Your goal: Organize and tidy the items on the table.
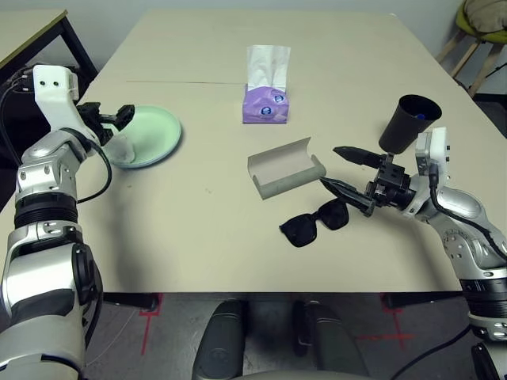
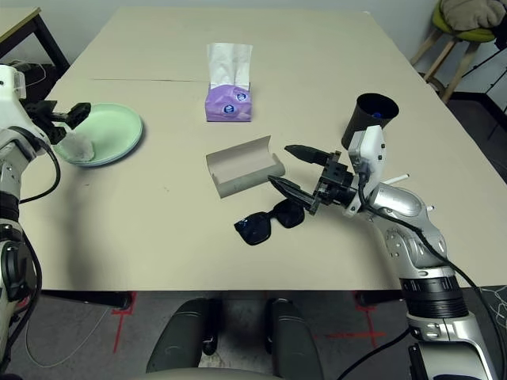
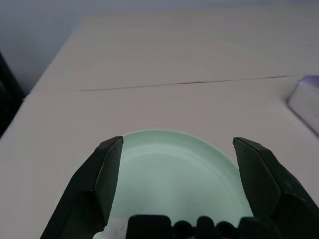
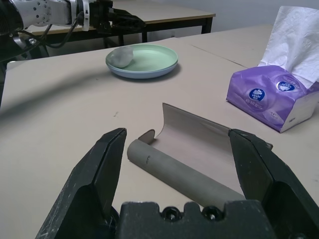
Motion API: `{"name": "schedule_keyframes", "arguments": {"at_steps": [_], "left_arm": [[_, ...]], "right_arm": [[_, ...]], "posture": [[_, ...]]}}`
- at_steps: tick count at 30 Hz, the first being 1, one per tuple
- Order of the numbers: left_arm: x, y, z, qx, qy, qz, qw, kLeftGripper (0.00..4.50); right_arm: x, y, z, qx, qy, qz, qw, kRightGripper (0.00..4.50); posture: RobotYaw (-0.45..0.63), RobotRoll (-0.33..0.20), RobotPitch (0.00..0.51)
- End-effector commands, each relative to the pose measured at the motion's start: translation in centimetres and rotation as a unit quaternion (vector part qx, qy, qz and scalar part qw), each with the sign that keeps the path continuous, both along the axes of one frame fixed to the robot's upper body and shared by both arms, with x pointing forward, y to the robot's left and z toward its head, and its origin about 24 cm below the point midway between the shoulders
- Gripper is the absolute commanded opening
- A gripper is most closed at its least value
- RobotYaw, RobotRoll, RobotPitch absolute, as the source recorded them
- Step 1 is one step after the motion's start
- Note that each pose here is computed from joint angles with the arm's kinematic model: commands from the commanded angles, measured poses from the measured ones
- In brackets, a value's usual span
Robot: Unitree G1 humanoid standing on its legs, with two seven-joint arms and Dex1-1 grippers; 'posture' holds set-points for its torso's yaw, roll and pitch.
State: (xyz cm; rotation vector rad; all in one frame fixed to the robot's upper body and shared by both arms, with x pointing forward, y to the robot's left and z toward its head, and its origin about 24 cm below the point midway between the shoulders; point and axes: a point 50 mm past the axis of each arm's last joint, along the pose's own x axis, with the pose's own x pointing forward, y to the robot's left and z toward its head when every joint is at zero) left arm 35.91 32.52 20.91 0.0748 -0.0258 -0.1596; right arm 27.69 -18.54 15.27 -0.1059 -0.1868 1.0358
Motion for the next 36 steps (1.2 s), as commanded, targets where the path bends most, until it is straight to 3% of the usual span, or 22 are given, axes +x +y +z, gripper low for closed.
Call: {"name": "schedule_keyframes", "arguments": {"at_steps": [1,9,16,36], "left_arm": [[-0.4,-1.5,0.5,0.007,-0.016,-0.089,0.996,4.46],[-2.5,-4.2,-0.7,0.051,0.012,-0.294,0.954,4.46],[-3.7,-5.5,-1.8,0.070,0.023,-0.393,0.917,4.46],[-5.9,-9.8,-5.0,0.099,0.021,-0.542,0.834,4.46]], "right_arm": [[0.1,-0.5,0.0,-0.005,-0.004,-0.013,1.000,4.50],[0.1,-0.7,0.3,-0.011,-0.005,-0.017,1.000,4.50],[0.2,-0.8,0.6,-0.015,-0.006,-0.016,1.000,4.50],[0.0,-2.8,1.8,-0.071,-0.005,-0.016,0.997,4.50]], "posture": [[0.07,0.000,0.146],[0.07,0.000,0.152],[0.08,0.000,0.154],[0.06,0.000,0.199]]}}
